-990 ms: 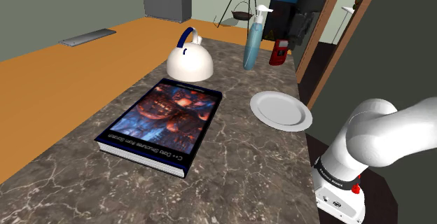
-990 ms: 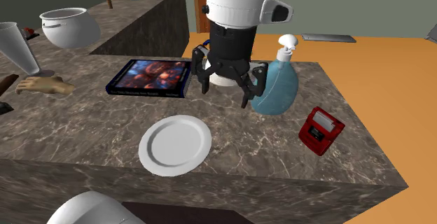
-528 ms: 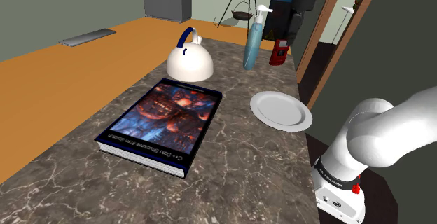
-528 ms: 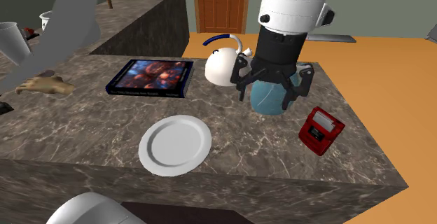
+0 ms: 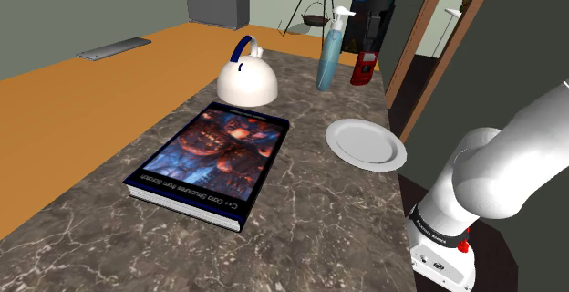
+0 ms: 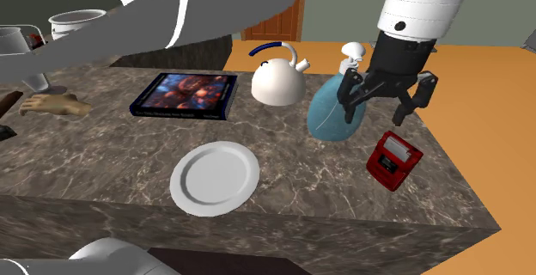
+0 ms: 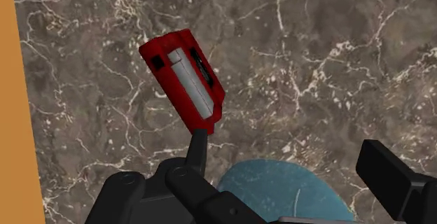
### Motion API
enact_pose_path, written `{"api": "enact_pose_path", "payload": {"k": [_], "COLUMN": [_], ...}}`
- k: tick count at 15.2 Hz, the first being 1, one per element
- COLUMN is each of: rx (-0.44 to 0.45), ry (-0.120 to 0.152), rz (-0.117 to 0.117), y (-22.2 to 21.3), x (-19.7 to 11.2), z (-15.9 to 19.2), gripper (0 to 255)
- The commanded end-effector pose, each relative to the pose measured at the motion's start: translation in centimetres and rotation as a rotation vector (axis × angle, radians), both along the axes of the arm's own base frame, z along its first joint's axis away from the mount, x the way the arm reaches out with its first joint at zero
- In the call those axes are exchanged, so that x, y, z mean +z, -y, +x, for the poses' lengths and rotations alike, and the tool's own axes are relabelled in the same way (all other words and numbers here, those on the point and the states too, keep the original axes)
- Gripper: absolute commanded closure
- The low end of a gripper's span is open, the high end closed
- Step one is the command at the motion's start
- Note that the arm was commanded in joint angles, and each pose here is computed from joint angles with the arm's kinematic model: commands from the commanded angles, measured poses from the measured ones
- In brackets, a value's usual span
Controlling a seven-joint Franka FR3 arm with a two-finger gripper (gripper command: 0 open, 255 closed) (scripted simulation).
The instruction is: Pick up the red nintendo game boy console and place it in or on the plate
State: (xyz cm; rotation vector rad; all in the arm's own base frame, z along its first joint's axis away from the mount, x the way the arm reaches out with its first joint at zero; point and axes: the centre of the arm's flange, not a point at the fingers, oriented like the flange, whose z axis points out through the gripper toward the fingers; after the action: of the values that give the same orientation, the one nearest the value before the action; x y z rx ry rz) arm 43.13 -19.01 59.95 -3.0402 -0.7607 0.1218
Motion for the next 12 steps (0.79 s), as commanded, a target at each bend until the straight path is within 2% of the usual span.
{"api": "enact_pose_path", "payload": {"k": [1, 3, 12], "rx": [0.056, 0.098, 0.098], "ry": [-0.004, -0.007, -0.007], "rz": [-0.010, -0.016, -0.016], "y": [2.0, 3.2, 3.3], "x": [-0.3, -0.5, -4.4], "z": [1.9, 3.6, 3.2], "gripper": [0, 0, 0]}}
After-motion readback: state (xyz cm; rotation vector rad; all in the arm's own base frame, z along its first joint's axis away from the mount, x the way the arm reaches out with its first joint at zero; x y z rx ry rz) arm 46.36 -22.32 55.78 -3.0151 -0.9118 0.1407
